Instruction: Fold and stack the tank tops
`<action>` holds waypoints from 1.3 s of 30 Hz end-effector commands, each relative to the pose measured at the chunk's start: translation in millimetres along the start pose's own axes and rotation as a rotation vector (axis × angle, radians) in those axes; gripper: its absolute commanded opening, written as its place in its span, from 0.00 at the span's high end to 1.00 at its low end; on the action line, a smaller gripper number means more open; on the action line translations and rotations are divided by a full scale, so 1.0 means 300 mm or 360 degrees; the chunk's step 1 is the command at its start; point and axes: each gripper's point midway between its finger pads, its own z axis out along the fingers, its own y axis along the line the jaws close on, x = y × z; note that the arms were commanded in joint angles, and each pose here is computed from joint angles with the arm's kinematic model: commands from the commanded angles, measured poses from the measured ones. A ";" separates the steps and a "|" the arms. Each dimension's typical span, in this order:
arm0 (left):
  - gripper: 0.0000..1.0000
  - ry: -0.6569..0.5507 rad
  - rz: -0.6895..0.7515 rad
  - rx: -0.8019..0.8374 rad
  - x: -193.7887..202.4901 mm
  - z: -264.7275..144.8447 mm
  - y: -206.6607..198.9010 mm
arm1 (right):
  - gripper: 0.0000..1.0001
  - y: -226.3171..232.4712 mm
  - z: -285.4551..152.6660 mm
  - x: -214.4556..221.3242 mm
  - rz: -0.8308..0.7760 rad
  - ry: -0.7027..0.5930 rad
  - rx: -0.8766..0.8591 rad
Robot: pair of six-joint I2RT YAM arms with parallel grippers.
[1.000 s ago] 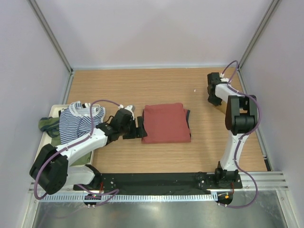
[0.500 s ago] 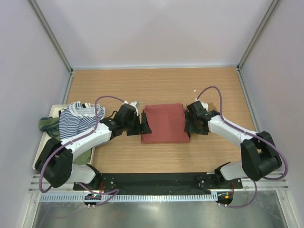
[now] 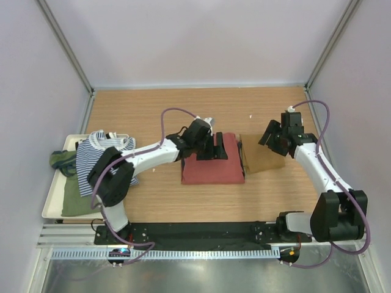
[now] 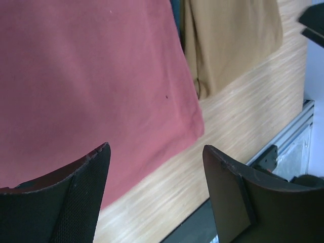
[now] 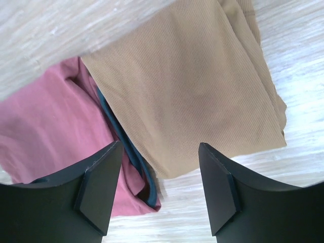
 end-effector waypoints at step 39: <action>0.18 -0.0011 -0.0030 -0.0029 -0.116 0.194 -0.105 | 0.18 -0.198 0.102 0.138 0.0305 0.0107 -0.0023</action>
